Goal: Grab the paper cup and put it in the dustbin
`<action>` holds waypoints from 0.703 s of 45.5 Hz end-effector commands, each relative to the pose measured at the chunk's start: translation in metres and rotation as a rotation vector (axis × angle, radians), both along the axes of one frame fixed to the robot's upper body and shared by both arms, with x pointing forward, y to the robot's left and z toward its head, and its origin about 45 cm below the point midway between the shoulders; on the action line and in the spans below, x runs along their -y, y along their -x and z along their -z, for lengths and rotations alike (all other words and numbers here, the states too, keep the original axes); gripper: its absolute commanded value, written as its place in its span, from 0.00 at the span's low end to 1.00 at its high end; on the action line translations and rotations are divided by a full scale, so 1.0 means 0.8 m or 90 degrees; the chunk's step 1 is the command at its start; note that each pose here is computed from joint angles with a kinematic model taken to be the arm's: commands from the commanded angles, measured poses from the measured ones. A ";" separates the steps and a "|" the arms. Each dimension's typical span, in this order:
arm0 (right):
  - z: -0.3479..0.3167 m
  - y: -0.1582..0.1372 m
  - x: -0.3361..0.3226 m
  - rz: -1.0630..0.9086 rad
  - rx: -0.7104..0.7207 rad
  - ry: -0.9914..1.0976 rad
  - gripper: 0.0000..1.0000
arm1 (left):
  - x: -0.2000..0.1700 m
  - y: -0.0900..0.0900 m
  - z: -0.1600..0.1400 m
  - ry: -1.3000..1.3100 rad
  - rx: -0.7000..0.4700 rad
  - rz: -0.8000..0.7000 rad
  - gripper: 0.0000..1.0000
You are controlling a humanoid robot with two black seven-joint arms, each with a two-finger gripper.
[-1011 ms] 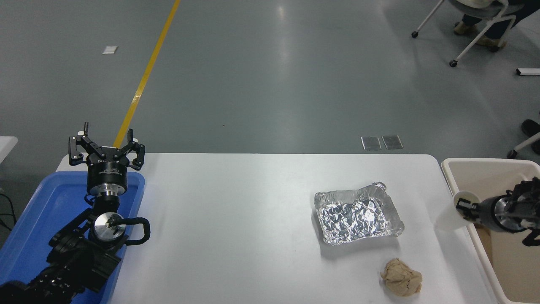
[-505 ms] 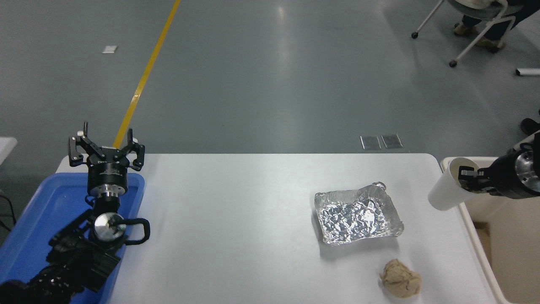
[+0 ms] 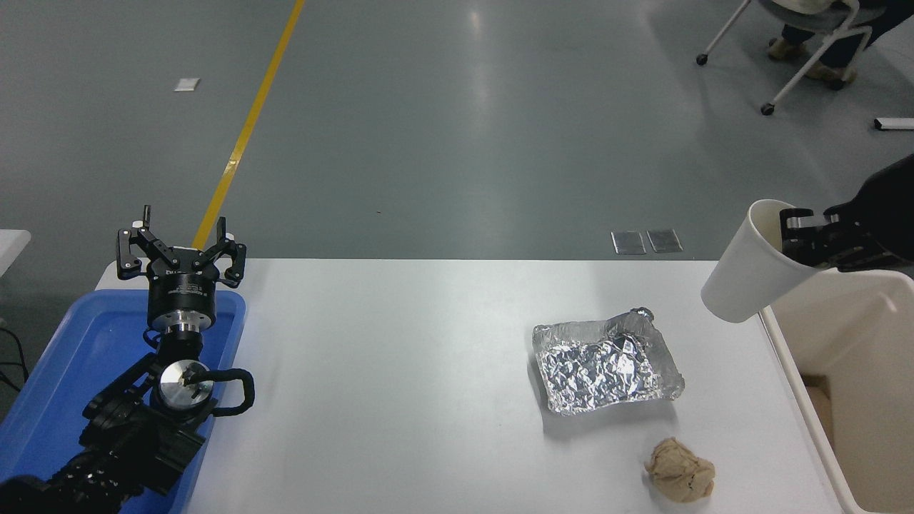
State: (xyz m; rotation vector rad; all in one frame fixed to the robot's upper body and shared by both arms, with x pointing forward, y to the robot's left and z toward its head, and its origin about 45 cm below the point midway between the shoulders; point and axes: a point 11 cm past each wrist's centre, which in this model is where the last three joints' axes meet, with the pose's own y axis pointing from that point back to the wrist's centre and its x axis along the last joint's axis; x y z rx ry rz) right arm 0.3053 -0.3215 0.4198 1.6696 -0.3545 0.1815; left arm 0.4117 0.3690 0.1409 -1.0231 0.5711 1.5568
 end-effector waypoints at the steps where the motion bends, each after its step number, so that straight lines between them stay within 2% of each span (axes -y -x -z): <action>1: -0.009 0.008 -0.003 -0.004 -0.013 -0.012 0.00 | 0.000 0.000 0.000 0.000 -0.001 -0.001 0.99; 12: 0.043 -0.010 0.055 0.081 -0.014 -0.020 0.00 | 0.000 0.000 0.000 -0.001 0.000 0.000 0.99; 32: 0.171 -0.053 0.244 0.299 0.064 0.014 0.00 | 0.000 0.000 0.000 -0.001 0.000 0.000 0.99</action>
